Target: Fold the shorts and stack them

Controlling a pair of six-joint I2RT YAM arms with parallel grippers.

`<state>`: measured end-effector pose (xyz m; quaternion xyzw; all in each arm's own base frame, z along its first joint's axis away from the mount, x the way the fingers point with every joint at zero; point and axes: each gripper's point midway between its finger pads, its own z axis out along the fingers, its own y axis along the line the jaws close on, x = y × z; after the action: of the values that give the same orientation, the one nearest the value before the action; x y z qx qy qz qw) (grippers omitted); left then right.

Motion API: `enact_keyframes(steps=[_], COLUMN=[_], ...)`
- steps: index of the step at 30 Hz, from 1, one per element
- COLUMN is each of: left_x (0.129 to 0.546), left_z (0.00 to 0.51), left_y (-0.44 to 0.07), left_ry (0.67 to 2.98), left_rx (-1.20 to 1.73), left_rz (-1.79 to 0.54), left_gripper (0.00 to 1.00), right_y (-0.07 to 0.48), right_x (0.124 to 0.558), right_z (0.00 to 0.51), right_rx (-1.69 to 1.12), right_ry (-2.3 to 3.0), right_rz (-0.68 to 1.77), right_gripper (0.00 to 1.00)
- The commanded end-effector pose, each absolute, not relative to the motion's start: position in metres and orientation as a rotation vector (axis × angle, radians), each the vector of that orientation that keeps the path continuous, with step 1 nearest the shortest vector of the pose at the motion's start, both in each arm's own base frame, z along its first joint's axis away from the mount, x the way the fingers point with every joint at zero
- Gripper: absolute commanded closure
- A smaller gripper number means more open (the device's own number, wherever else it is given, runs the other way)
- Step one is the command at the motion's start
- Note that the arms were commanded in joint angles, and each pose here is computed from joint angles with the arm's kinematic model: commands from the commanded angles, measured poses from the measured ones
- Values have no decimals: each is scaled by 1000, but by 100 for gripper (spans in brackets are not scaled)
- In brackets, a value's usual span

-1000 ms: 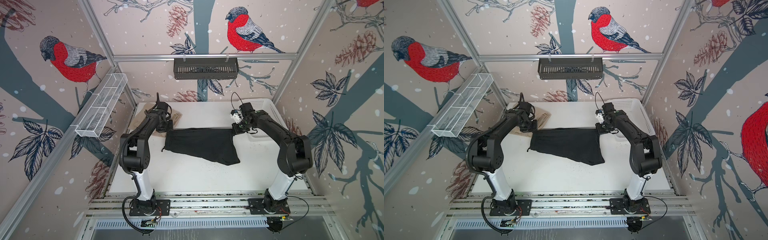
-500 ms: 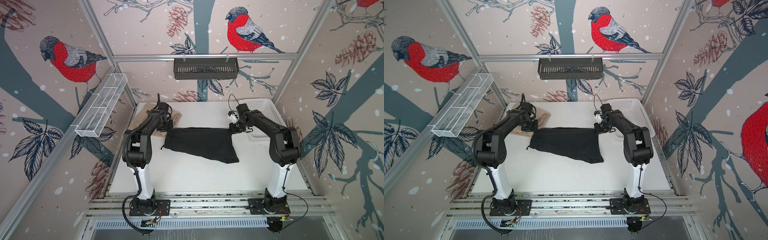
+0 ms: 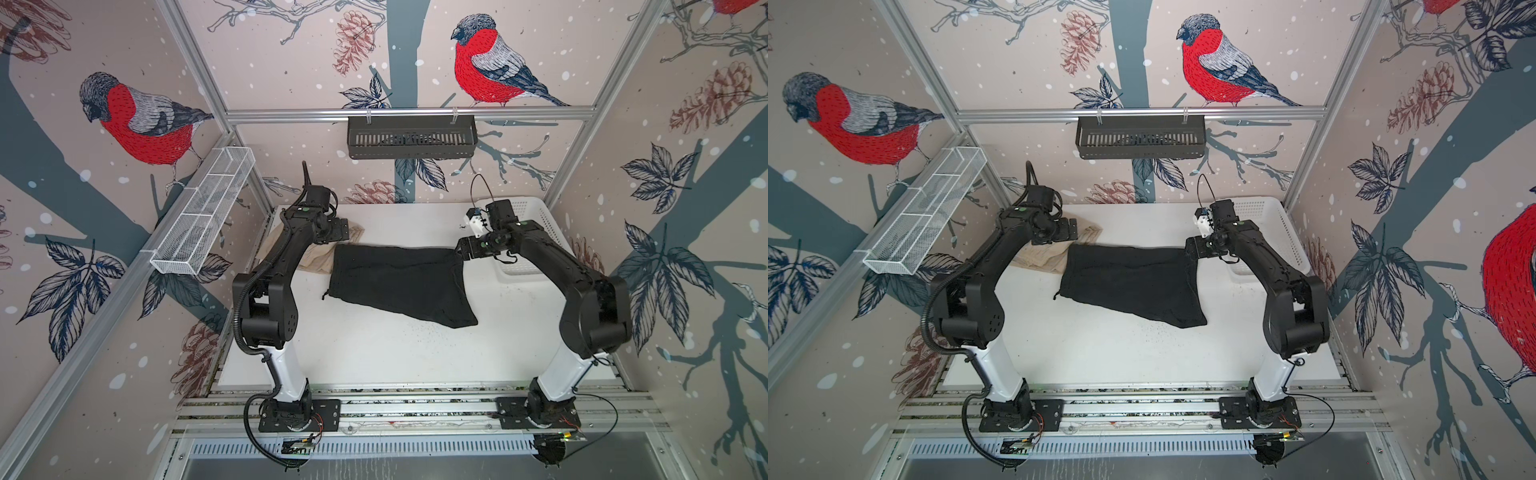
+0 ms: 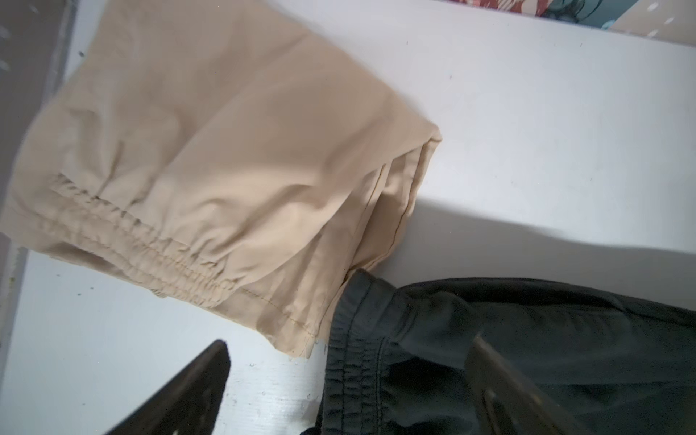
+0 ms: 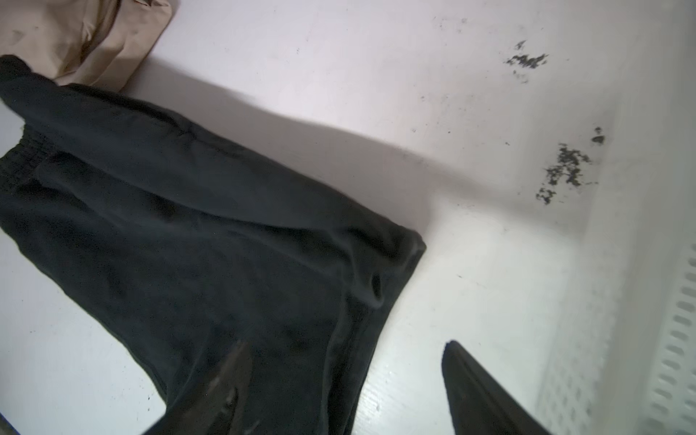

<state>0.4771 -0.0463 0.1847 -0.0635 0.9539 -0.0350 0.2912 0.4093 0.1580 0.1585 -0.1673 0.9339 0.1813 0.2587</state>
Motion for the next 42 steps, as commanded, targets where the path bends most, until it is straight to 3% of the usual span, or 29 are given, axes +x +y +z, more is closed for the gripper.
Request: enact_keyframes(steps=[1, 3, 6, 9, 13, 19, 27, 31, 36, 42], left_x=[463, 452, 428, 415, 423, 421, 337, 317, 331, 352], left_z=[204, 210, 207, 184, 142, 96, 61, 74, 131, 158], left_y=[-50, -75, -120, -150, -156, -148, -168, -171, -133, -65], left_ry=[2536, 2515, 2468, 2414, 2465, 2562, 2649, 2627, 2499, 2339], left_rx=[-160, -85, 37, 135, 146, 91, 39, 29, -77, -280], left_rz=[-126, -290, -546, -683, -666, -602, -721, -759, -508, -254], left_gripper=[2, 3, 7, 20, 28, 25, 24, 23, 3, 3], right_y=[168, 190, 229, 255, 271, 240, 160, 149, 156, 154], right_x=[392, 372, 339, 315, 289, 251, 220, 241, 291, 360], right_z=[176, 178, 167, 143, 106, 63, 30, 70, 140, 150], right_rx=[-428, -467, -512, -498, -506, -415, -145, -97, -131, -191], right_ry=[2481, 2449, 2416, 2434, 2516, 2651, 2764, 2654, 2443, 2401], right_rz=[526, 583, 690, 772, 786, 701, 610, 639, 601, 413], right_gripper=[27, 34, 53, 68, 75, 80, 81, 78, 52, 40])
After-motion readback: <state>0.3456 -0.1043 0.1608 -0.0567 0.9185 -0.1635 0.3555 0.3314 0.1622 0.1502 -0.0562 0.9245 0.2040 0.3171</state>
